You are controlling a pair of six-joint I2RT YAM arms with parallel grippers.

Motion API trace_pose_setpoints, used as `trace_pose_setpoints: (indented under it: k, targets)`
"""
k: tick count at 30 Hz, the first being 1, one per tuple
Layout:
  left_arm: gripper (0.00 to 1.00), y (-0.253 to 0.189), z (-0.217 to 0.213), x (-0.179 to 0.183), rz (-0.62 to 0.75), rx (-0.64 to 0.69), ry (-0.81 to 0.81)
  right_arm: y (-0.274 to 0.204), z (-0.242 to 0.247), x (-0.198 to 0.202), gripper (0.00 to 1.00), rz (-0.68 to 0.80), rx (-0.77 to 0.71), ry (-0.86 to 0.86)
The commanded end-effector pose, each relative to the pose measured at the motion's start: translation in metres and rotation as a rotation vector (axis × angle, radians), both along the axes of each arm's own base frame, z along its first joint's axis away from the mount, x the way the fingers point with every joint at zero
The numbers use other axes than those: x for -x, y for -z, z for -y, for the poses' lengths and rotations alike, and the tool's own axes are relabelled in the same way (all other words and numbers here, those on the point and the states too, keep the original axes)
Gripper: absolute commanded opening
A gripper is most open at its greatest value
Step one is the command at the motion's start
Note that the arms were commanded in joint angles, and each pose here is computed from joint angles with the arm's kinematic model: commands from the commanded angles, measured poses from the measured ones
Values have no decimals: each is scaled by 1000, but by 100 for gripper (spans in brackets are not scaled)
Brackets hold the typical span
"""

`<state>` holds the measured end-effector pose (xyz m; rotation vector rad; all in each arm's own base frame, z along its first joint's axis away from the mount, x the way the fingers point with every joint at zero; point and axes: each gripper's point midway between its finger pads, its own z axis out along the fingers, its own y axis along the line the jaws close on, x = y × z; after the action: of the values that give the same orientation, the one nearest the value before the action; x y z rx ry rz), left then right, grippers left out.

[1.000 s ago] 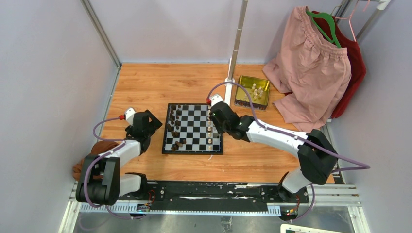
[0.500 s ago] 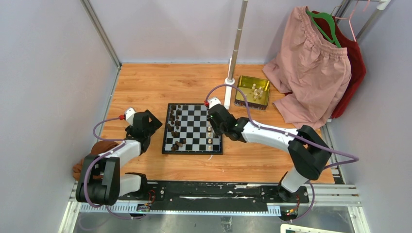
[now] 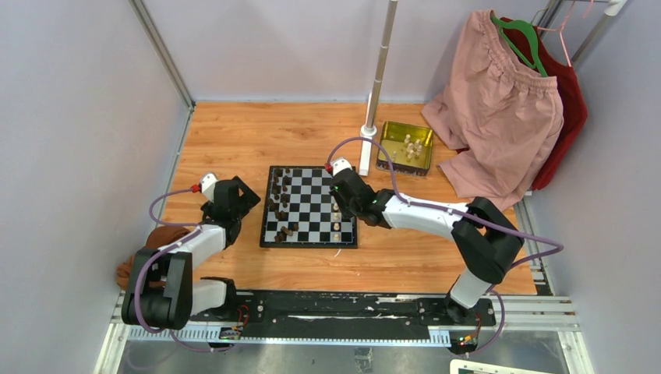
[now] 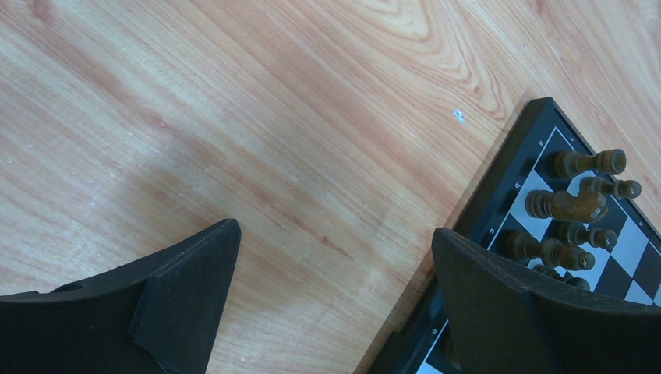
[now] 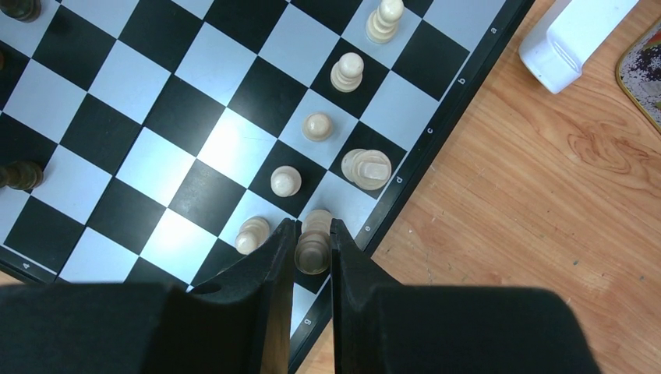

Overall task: Set up the chess pieces on the board
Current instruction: Place the chess piece on the chessboard.

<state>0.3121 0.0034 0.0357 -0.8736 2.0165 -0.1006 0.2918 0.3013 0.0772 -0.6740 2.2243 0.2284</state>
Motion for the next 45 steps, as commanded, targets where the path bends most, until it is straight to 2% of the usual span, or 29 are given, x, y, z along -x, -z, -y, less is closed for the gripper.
trace_pose_setpoints:
  k: [1,45]
  targets:
    - [100,-6,1,-3,20,-11,5,5,-5,0,0,8,9,-3]
    - [100,-5,2,-3,19,-11,11,1,-3,-12,0,45,23,18]
